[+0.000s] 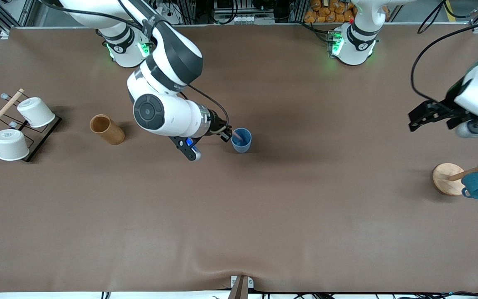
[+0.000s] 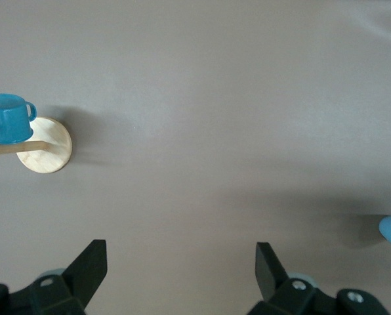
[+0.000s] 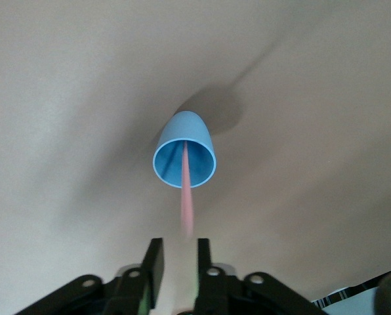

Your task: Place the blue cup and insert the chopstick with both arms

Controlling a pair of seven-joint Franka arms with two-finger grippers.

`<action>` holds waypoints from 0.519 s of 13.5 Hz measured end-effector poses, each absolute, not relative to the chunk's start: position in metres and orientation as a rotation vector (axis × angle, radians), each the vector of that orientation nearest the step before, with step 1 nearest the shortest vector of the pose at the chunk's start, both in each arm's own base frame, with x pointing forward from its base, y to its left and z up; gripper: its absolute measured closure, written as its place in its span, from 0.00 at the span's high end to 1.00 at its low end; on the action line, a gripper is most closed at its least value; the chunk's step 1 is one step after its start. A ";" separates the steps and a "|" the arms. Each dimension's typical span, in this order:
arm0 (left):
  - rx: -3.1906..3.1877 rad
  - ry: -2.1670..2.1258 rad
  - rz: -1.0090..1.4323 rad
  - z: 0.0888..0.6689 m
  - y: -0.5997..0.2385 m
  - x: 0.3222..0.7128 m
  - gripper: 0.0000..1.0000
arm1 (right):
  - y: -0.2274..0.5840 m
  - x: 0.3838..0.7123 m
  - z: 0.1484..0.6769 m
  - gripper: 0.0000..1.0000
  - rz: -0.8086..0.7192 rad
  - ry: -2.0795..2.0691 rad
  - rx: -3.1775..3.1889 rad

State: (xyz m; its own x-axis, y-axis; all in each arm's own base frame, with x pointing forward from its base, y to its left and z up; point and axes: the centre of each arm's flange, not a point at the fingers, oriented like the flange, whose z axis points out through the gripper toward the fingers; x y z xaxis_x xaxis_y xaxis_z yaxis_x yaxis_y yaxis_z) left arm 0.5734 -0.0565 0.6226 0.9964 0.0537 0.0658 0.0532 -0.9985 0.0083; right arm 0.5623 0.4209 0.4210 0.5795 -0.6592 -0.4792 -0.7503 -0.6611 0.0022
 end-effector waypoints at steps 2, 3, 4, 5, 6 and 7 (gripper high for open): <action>3.130 0.076 0.090 0.632 -0.048 0.565 1.00 | 0.420 0.564 0.421 0.56 0.669 1.207 -2.601; 3.133 0.073 0.075 0.636 -0.049 0.560 1.00 | 0.416 0.566 0.423 0.66 0.673 1.216 -2.600; 3.136 0.068 0.051 0.638 -0.051 0.554 1.00 | 0.405 0.569 0.428 0.77 0.696 1.231 -2.611; 3.139 0.061 0.032 0.640 -0.053 0.550 1.00 | 0.386 0.576 0.437 0.86 0.733 1.248 -2.622; 3.140 0.055 0.022 0.641 -0.055 0.547 1.00 | 0.362 0.585 0.449 0.98 0.768 1.257 -2.629; 3.141 0.053 0.019 0.642 -0.056 0.545 1.00 | 0.335 0.595 0.461 1.00 0.793 1.248 -2.634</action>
